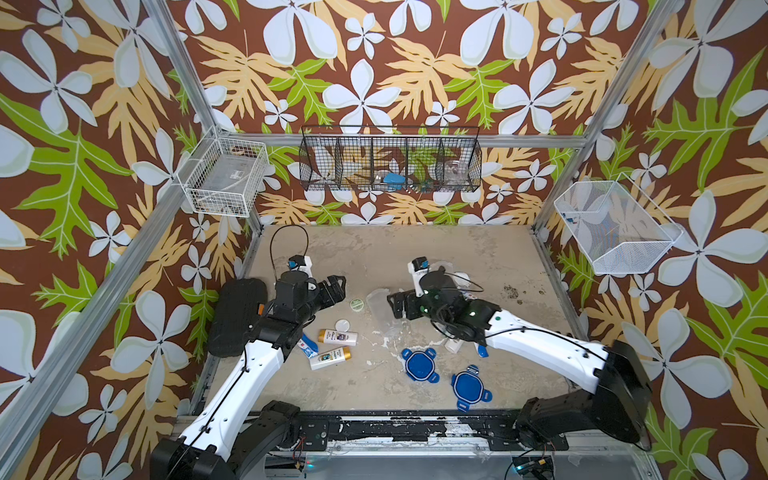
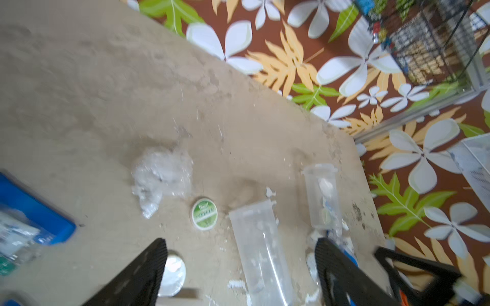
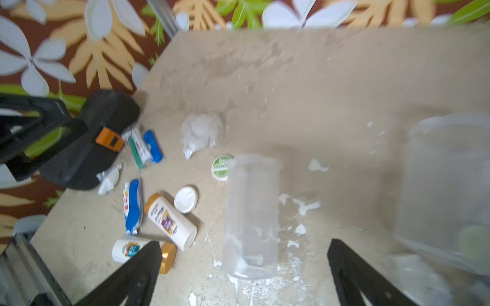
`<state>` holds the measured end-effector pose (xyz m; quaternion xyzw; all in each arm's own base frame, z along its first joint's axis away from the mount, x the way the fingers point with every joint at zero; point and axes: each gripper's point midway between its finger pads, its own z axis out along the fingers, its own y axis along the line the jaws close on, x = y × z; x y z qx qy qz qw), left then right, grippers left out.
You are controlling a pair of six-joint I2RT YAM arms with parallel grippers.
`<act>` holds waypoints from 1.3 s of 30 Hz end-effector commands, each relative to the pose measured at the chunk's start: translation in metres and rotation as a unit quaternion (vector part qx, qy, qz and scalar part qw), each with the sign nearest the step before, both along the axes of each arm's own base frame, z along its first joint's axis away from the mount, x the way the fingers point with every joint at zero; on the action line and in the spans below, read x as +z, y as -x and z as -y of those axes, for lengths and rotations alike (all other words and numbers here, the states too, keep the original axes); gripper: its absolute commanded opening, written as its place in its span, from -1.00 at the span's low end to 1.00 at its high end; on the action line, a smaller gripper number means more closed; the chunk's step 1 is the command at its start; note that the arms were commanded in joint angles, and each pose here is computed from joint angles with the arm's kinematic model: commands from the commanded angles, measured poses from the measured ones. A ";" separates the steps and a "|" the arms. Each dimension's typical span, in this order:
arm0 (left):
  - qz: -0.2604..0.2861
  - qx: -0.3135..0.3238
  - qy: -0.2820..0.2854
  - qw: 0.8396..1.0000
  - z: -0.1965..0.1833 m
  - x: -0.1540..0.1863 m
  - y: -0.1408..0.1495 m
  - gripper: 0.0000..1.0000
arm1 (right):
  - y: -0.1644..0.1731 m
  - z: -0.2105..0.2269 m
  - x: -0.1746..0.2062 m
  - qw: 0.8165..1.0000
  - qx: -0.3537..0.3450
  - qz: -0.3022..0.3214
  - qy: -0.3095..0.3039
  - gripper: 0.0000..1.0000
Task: Take out toiletry kits
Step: Reset both arms
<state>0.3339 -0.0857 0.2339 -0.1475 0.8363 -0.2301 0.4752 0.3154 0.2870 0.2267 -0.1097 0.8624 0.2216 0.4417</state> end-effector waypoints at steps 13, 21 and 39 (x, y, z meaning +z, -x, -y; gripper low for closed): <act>0.168 0.350 -0.307 0.869 -0.169 -0.040 0.035 0.99 | 0.007 0.258 0.006 0.868 -0.399 0.270 0.118 1.00; 0.157 0.289 -0.282 0.901 -0.160 -0.056 -0.003 0.99 | 0.013 0.355 -0.059 0.803 -0.511 0.202 0.233 1.00; 0.122 0.205 -0.238 0.941 -0.146 -0.097 -0.019 0.99 | -0.039 0.313 -0.097 0.900 -0.327 0.250 0.144 1.00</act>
